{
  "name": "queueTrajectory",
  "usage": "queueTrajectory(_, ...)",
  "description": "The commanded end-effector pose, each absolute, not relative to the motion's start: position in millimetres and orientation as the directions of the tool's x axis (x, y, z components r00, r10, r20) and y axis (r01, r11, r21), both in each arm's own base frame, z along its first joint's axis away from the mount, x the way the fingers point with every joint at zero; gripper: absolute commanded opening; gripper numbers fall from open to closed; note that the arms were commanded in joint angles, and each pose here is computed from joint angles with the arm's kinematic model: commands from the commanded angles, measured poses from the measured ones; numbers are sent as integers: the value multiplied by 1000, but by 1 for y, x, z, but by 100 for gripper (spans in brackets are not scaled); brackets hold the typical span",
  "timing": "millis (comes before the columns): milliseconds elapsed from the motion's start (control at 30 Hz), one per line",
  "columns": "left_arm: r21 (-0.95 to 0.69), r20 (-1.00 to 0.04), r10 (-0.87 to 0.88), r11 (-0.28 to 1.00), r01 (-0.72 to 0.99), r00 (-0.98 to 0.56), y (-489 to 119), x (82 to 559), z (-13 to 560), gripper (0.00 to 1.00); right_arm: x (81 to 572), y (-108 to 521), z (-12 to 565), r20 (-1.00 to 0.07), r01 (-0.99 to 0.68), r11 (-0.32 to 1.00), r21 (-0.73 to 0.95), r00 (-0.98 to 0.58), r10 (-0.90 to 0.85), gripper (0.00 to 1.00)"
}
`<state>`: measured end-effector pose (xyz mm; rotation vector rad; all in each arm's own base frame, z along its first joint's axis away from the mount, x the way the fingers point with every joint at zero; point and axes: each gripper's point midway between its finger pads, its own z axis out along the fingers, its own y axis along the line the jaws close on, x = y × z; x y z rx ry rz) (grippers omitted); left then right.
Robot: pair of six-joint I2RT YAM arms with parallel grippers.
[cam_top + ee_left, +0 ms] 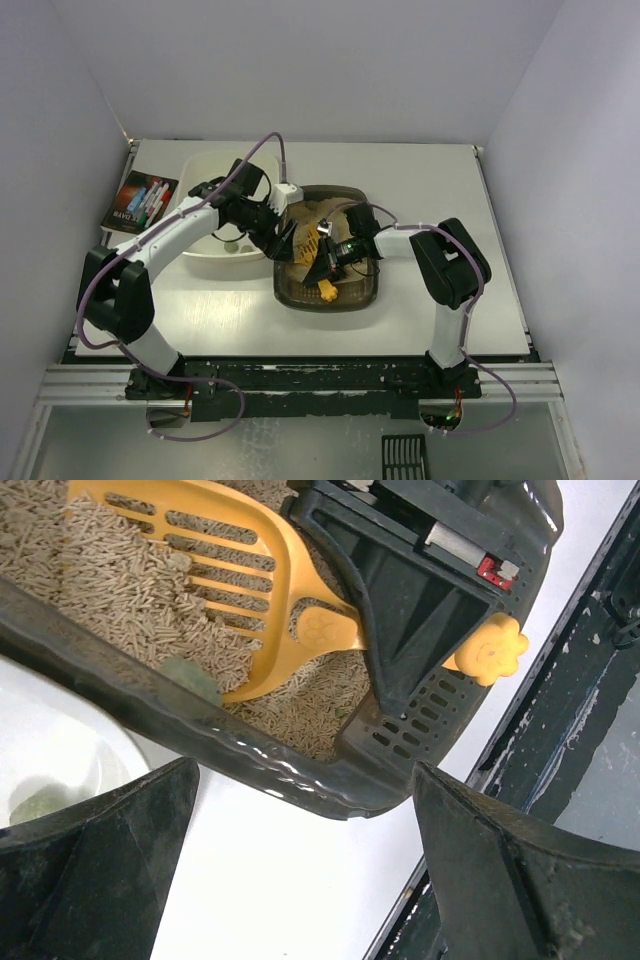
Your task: Clean the litter box
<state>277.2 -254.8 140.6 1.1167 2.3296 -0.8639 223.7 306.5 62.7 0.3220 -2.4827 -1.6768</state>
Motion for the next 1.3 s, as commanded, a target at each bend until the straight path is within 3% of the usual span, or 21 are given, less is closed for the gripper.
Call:
queueTrajectory(0, -333, -635, 519, 484, 809, -572, -257, 289, 148, 99, 197, 271, -32, 84, -74, 649, 757, -974, -209, 0)
queueTrajectory(433, -331, -648, 502, 491, 806, -573, -260, 298, 154, 99, 185, 240, -48, 149, 44, 655, 754, -983, -106, 0)
queueTrajectory(800, -329, -652, 499, 492, 806, -571, -262, 301, 155, 99, 186, 235, -43, 139, 64, 608, 791, -987, -77, 0)
queueTrajectory(1000, -320, -677, 481, 490, 811, -558, -262, 307, 173, 99, 192, 231, -24, 81, 45, 596, 802, -996, -34, 0)
queueTrajectory(1267, -346, -714, 421, 483, 805, -560, -266, 321, 204, 99, 193, 236, 16, 26, 38, 402, 915, -999, 35, 0)
